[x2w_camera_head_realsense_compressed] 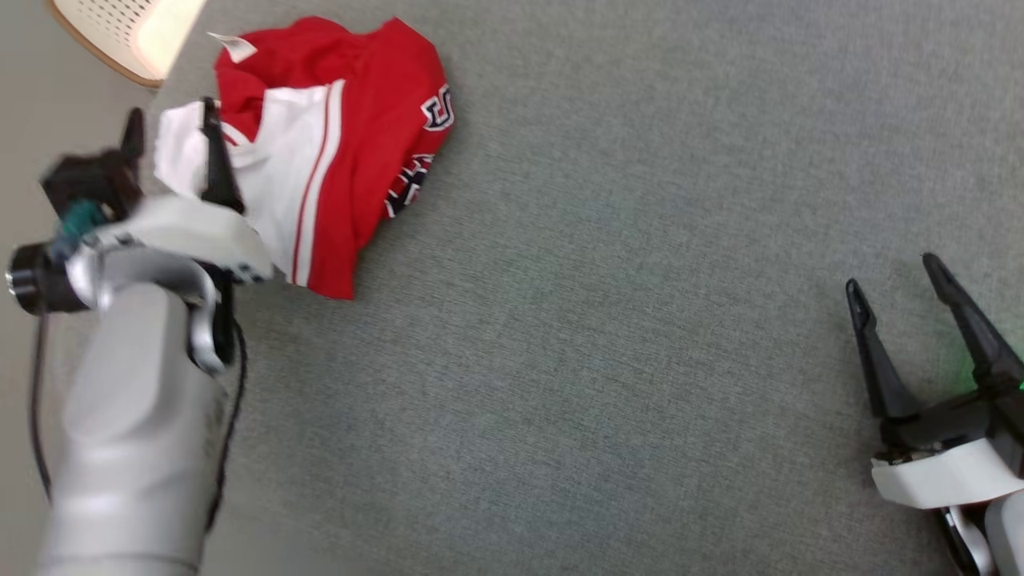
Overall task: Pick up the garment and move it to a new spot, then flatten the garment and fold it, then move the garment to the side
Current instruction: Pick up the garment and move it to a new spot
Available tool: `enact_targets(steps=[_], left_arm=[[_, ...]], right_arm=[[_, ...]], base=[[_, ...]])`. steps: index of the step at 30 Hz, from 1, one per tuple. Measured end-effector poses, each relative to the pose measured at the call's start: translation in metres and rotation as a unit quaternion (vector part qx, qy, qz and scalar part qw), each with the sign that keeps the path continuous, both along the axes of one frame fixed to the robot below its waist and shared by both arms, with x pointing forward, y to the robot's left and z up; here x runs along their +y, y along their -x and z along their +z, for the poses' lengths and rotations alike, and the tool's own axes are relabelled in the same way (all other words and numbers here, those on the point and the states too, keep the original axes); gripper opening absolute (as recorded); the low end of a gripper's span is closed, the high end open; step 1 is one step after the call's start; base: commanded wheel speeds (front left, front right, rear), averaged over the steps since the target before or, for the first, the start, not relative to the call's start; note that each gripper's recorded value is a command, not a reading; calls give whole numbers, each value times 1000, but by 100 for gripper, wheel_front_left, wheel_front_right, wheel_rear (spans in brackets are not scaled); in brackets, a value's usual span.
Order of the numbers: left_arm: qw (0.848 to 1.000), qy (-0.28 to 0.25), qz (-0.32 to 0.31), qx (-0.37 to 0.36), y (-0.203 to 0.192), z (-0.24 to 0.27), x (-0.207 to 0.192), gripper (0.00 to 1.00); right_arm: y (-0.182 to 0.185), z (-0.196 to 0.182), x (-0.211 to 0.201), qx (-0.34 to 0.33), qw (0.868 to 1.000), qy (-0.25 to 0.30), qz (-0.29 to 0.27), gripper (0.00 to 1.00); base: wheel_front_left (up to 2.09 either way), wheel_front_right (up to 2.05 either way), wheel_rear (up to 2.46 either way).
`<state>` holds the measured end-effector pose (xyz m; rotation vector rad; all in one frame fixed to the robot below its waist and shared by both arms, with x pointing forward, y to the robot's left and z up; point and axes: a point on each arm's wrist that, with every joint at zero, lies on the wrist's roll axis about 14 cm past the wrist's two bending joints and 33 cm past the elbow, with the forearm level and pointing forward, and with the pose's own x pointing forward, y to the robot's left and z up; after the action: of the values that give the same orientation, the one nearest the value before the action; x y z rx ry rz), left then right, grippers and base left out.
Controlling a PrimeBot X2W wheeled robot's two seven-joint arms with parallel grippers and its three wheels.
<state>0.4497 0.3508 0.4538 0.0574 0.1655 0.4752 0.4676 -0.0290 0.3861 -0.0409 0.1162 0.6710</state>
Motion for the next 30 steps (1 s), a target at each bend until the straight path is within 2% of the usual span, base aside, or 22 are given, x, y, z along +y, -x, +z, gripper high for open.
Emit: enact_targets(steps=[3,6,8,13,14,15,17,21,25,30], left_arm=[[995,38,18,87,-13,-35,15,100],[982,85,11,167,-14,-75,9,100],[975,112,3,193,-14,-91,2,100],[964,143,-6,224,-13,-113,-4,100],[963,148,-9,226,-13,-116,-5,46],[962,152,-12,225,-14,-117,-7,0],[964,158,-20,214,-16,-116,-12,0],[976,142,-28,161,-21,-98,-13,0],[991,103,-43,78,-33,-51,-4,0],[993,68,-91,-13,-48,16,-15,0]], right_arm=[[-6,-6,-7,1,1000,-1,-8,100],[-11,-8,-13,-1,1000,-3,-18,100],[-13,-9,-18,-1,1000,-4,-26,100],[-15,-8,-25,-3,999,-10,-43,100],[-16,-7,-26,-3,999,-11,-45,100],[-16,-6,-27,-4,999,-11,-47,100],[-16,-3,-28,-6,999,-13,-52,100],[-12,7,-28,-9,998,-14,-55,100],[-4,26,-25,-17,998,-25,-62,100],[7,64,-25,-43,995,-49,-80,100]], base=[[0,0,0],[0,0,0],[0,0,0],[0,0,0],[0,0,0],[0,0,0],[0,0,0],[0,0,0],[0,0,0],[0,0,0]])
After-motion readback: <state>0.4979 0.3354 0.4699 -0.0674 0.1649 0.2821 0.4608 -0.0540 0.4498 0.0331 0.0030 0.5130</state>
